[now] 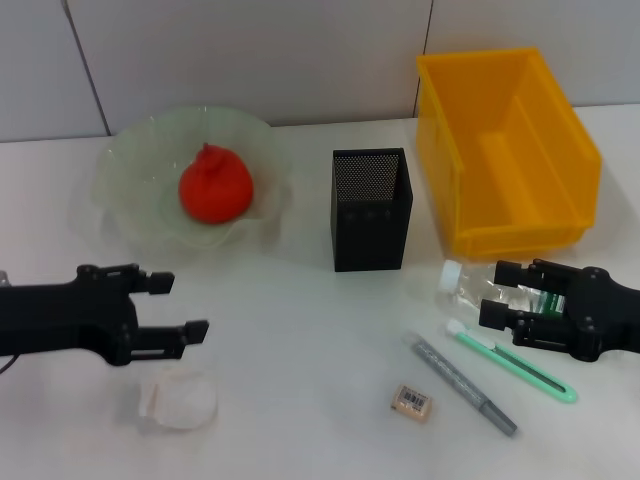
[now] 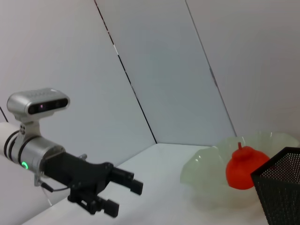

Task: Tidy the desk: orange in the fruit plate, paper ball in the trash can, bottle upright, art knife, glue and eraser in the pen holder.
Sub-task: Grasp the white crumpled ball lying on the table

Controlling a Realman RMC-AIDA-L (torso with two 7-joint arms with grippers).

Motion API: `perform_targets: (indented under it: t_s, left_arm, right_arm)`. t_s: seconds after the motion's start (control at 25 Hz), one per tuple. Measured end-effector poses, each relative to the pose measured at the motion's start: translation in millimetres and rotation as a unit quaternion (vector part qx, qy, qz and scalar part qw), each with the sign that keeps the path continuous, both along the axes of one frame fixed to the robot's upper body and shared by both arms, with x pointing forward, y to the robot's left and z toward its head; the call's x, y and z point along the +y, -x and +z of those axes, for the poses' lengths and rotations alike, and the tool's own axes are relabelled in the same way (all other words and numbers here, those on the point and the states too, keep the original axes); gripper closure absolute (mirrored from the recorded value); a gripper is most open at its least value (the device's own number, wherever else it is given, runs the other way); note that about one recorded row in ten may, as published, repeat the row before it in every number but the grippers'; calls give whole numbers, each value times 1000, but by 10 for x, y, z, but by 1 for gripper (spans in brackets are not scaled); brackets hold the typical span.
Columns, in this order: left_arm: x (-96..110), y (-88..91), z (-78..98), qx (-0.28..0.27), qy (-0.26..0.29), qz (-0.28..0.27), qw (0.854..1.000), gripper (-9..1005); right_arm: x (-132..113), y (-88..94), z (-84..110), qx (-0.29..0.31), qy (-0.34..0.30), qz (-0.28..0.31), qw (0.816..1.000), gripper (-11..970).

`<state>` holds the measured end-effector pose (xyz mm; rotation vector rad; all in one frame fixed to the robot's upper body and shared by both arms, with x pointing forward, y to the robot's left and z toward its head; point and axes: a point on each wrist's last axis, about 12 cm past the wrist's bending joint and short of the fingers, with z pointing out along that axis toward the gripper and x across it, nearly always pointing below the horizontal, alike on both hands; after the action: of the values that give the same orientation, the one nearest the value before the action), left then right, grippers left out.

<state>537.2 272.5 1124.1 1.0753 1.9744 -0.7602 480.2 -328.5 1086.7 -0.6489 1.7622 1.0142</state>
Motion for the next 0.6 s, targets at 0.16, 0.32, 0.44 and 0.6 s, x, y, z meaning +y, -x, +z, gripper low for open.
perform_targets:
  t_s: [0.16,0.32,0.44,0.6]
  left_arm:
    - [77,74,-39,27,-25,-16,999,252]
    - [122,138,-66,44,-42,-32,998,256]
    - [135,160,-106,52,-63,-35,996,258]
    - [124,172,-169,60,-87,-38,994,262]
  right_arm:
    - [9,-2,-9,2,-2,0,1000,196]
    - [9,-6,-7,1,-3,-1,1000,196]
    - [13,-10,-5,1,-4,0,1000,196]
    - [14,-11,-3,0,-4,0,1000,196]
